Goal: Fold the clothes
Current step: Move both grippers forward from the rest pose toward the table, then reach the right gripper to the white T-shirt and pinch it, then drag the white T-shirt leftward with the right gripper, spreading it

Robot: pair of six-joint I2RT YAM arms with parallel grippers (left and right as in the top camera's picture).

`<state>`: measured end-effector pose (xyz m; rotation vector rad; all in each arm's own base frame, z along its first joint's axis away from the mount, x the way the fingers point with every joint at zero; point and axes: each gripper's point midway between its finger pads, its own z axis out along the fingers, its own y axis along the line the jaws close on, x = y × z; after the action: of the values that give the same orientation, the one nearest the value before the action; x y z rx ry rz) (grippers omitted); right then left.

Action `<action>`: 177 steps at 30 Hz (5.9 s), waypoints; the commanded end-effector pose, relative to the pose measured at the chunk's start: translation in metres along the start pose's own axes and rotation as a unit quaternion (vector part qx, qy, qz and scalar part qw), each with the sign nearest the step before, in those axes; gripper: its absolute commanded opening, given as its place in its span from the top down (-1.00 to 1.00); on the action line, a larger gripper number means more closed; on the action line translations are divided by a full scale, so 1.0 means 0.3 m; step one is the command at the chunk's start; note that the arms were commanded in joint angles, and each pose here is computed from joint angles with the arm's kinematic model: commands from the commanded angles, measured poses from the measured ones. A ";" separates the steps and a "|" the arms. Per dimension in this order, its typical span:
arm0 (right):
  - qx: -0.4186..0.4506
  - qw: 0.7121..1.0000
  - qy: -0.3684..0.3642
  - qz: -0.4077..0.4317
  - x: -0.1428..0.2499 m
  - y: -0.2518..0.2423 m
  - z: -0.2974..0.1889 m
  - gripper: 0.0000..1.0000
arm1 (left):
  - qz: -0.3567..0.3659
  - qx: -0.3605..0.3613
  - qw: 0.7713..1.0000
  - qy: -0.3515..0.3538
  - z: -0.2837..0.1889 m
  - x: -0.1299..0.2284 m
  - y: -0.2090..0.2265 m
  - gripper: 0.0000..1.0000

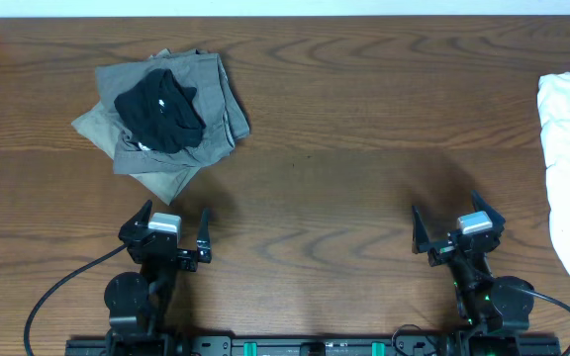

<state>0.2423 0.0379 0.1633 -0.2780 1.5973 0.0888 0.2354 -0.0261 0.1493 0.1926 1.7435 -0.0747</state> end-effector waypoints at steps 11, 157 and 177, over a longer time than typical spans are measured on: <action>0.003 1.000 0.000 0.007 0.003 -0.003 -0.001 -0.98 | 0.004 -0.002 1.000 0.012 0.010 0.041 0.000 -0.96; -0.064 0.902 0.378 0.199 -0.214 -0.212 0.772 0.97 | -0.147 0.093 0.931 0.320 0.250 -0.377 -0.026 -0.63; -0.096 0.880 0.465 0.029 -0.118 0.313 0.737 -0.43 | -0.135 0.103 0.932 0.319 0.225 -0.387 -0.052 -0.64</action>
<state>0.4138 0.2343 0.1781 -0.7017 2.5173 0.3415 0.3150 -0.0584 0.2443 0.1037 2.4164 -0.4499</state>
